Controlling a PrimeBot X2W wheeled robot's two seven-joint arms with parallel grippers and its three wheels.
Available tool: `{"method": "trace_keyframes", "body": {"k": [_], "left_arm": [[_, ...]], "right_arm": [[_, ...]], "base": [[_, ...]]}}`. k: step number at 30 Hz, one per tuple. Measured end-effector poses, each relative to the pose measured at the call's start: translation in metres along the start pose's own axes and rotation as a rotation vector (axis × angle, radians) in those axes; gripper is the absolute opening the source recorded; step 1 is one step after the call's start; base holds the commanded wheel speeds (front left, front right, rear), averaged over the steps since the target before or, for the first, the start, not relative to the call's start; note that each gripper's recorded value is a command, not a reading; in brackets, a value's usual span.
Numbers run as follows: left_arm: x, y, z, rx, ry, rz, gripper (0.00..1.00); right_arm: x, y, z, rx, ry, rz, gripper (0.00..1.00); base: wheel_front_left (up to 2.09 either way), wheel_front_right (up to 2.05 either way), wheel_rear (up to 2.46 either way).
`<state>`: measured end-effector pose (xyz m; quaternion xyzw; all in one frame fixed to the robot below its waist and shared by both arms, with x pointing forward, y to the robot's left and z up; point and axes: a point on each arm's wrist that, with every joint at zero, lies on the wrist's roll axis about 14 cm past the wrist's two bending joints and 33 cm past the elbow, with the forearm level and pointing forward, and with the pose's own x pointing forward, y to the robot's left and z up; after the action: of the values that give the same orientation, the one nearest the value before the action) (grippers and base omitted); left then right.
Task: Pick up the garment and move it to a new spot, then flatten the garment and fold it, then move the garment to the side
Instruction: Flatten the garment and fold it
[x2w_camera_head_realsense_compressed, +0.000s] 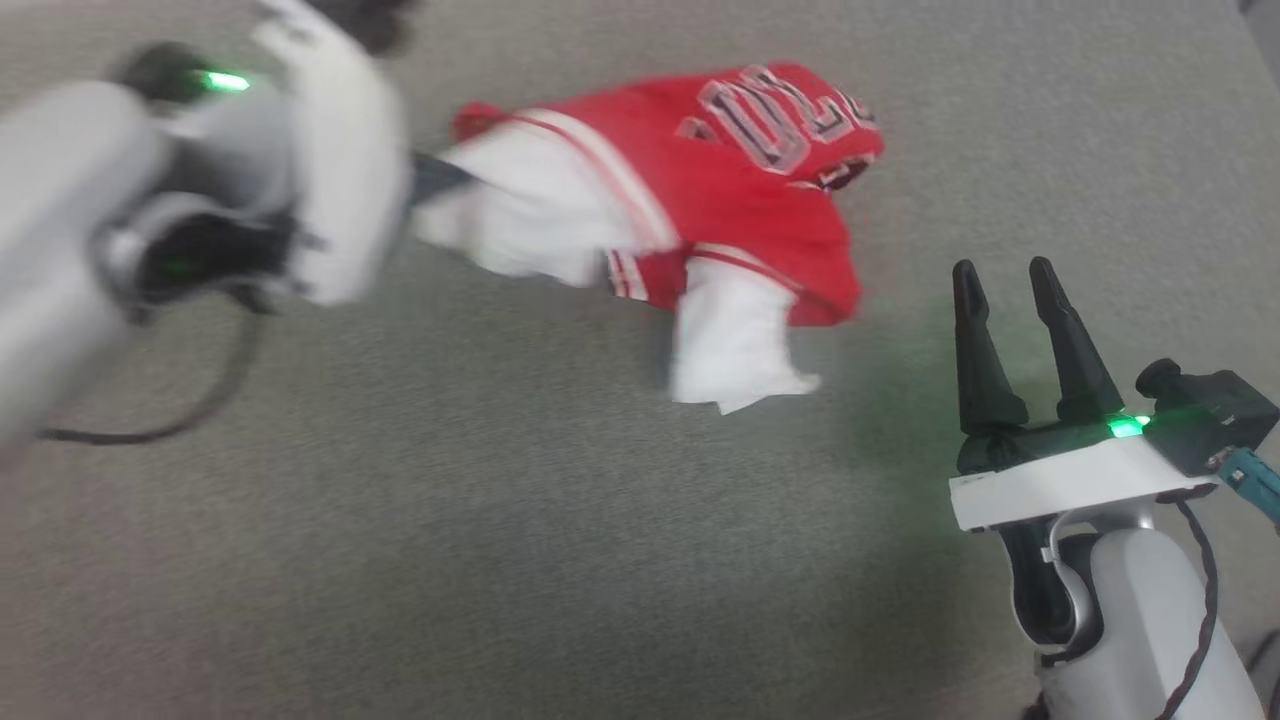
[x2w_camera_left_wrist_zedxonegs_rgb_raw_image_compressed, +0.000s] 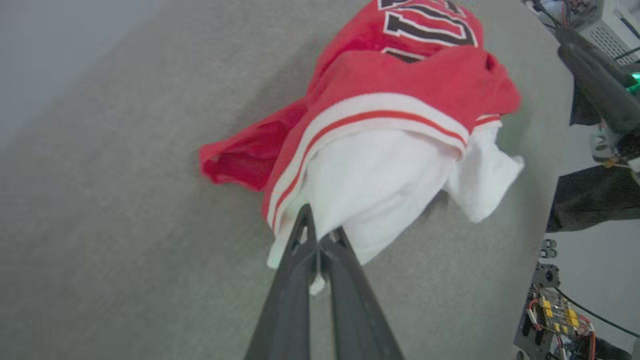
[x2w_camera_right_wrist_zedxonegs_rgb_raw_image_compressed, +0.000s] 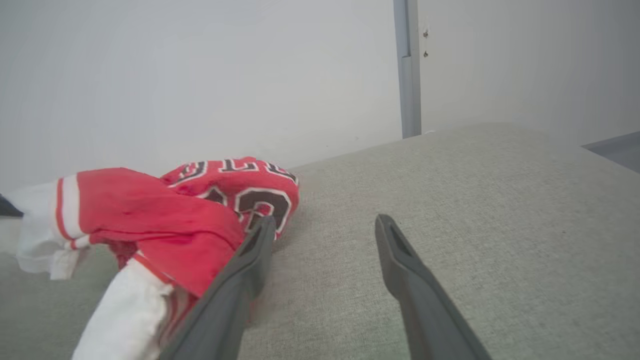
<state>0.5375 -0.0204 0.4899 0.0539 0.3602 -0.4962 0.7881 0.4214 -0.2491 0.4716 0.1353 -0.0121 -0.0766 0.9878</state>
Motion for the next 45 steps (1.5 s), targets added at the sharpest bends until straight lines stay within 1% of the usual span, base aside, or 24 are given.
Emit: {"method": "trace_keyframes", "body": {"k": [2,4,6,8,11,13,15,20,21,23,24,27,31,35,37,40,43,45], "left_arm": [[-0.027,0.030,-0.005,-0.020,-0.010,0.103,0.00],[-0.053,0.058,-0.019,-0.074,-0.012,0.195,0.00],[-0.076,0.083,-0.044,-0.130,0.016,0.281,0.00],[-0.097,0.107,-0.073,-0.159,0.064,0.378,0.00],[-0.122,0.133,-0.118,-0.207,0.142,0.500,0.00],[-0.133,0.145,-0.143,-0.224,0.191,0.564,0.00],[-0.139,0.150,-0.163,-0.246,0.230,0.603,0.00],[-0.134,0.149,-0.178,-0.280,0.201,0.618,0.00],[-0.134,0.149,-0.178,-0.289,0.185,0.625,0.05],[-0.137,0.151,-0.179,-0.306,0.151,0.642,0.49],[-0.138,0.152,-0.178,-0.305,0.126,0.653,1.00],[-0.147,0.155,-0.161,-0.320,-0.017,0.686,1.00],[-0.161,0.152,-0.137,-0.294,-0.257,0.721,1.00],[-0.167,0.135,-0.133,-0.280,-0.455,0.734,1.00],[-0.168,0.124,-0.139,-0.290,-0.517,0.748,1.00],[-0.167,0.106,-0.147,-0.340,-0.572,0.757,1.00],[-0.185,0.095,-0.129,-0.345,-0.702,0.798,1.00],[-0.193,0.083,-0.133,-0.343,-0.751,0.833,1.00]], "right_arm": [[0.001,0.006,-0.001,0.000,0.003,0.020,1.00],[0.003,0.011,-0.002,-0.002,0.005,0.042,1.00],[0.005,0.015,-0.002,-0.006,0.006,0.057,1.00],[0.006,0.016,-0.003,-0.012,0.009,0.067,1.00],[0.008,0.017,-0.001,-0.029,0.012,0.081,1.00],[0.009,0.016,-0.001,-0.046,0.020,0.089,1.00],[0.011,0.017,0.001,-0.062,0.025,0.099,1.00],[0.016,0.025,0.005,-0.113,0.043,0.144,1.00],[0.017,0.028,0.005,-0.123,0.049,0.157,1.00],[0.018,0.037,0.004,-0.148,0.068,0.195,1.00],[0.019,0.043,0.004,-0.160,0.076,0.218,1.00],[0.019,0.061,-0.001,-0.209,0.126,0.300,1.00],[0.011,0.089,-0.016,-0.309,0.238,0.447,1.00],[-0.006,0.116,-0.036,-0.404,0.385,0.608,1.00],[-0.012,0.125,-0.041,-0.443,0.439,0.673,1.00],[-0.010,0.140,-0.034,-0.495,0.458,0.744,1.00],[-0.002,0.153,-0.028,-0.551,0.466,0.798,1.00],[0.002,0.163,-0.027,-0.595,0.475,0.840,1.00]], "base": [[0.00,0.00,0.00],[0.00,0.00,0.00],[0.00,0.00,0.00],[0.00,0.00,0.00],[0.00,0.00,0.00],[0.00,0.00,0.00],[0.00,0.00,0.00],[0.00,0.00,0.00],[0.00,0.00,0.00],[0.00,0.00,0.00],[0.00,0.00,0.00],[0.00,0.00,0.00],[0.00,0.00,0.00],[0.00,0.00,0.00],[0.00,0.00,0.00],[0.00,0.00,0.00],[0.00,0.00,0.00],[0.00,0.00,0.00]]}}
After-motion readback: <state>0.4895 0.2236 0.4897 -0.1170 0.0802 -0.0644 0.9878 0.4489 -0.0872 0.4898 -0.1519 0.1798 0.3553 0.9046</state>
